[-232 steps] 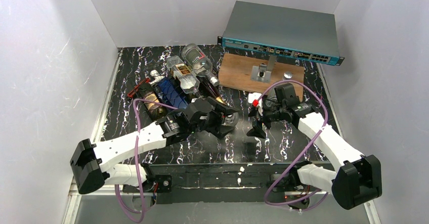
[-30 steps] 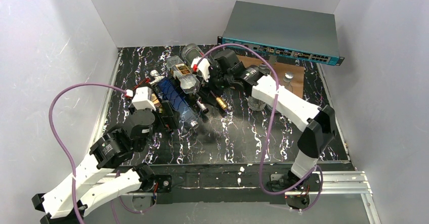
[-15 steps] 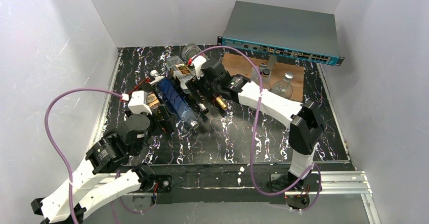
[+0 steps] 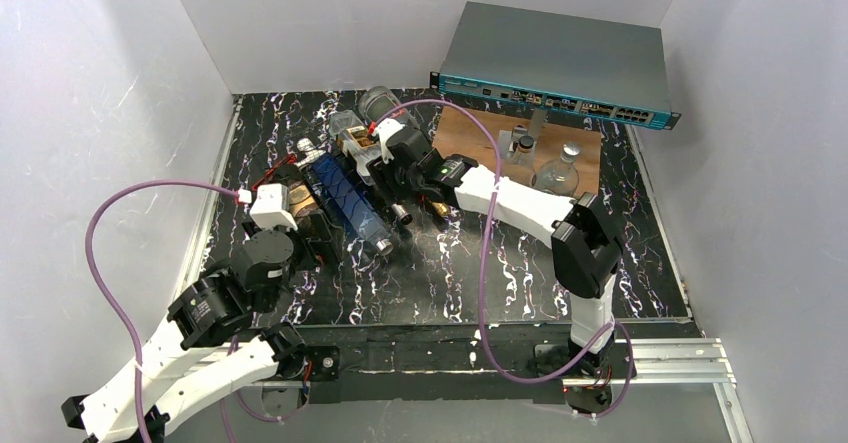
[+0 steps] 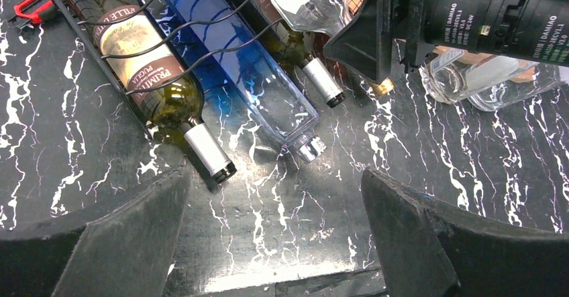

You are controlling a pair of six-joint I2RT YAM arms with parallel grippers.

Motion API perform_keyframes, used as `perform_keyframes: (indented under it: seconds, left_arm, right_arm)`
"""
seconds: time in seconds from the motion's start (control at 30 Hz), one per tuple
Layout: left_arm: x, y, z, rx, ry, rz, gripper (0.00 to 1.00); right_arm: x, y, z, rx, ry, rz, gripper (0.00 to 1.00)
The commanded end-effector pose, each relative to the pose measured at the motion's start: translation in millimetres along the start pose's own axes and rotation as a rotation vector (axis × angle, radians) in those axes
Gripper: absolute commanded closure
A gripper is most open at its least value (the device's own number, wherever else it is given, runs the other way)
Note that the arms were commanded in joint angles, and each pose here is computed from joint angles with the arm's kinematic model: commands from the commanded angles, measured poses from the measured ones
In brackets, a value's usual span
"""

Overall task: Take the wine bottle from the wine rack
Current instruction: Pick up the wine bottle from the wine rack.

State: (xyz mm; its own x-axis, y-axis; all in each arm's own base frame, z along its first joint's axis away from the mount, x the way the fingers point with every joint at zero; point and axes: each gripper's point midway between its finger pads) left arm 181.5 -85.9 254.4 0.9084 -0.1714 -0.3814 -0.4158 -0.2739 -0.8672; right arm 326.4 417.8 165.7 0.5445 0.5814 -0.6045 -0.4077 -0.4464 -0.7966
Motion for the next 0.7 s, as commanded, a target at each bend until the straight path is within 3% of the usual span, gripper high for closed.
perform_keyframes:
  seconds: [0.0,0.67]
  left_arm:
    - [5.7,-2.4,5.7,0.029,-0.044,-0.021,0.02]
    - [6.3,0.8,4.1,0.008,-0.035,-0.015,0.02]
  right_arm:
    - [3.6,-17.2,1.1,0.028,0.015,-0.06,0.36]
    - [10.6,-22.2,-4.1,0.042,0.051,-0.075,0.49]
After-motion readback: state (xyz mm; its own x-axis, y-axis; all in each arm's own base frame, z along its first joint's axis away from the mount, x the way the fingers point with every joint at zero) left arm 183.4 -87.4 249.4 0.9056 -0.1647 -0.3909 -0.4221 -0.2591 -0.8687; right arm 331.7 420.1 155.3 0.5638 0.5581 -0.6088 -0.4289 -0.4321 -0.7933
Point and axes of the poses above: each gripper's point midway between its finger pads, its own x axis out along the fingers, its own z axis along the line the jaws close on, y = z × x, and after that the axes turned 4 degrees about -x, right-handed
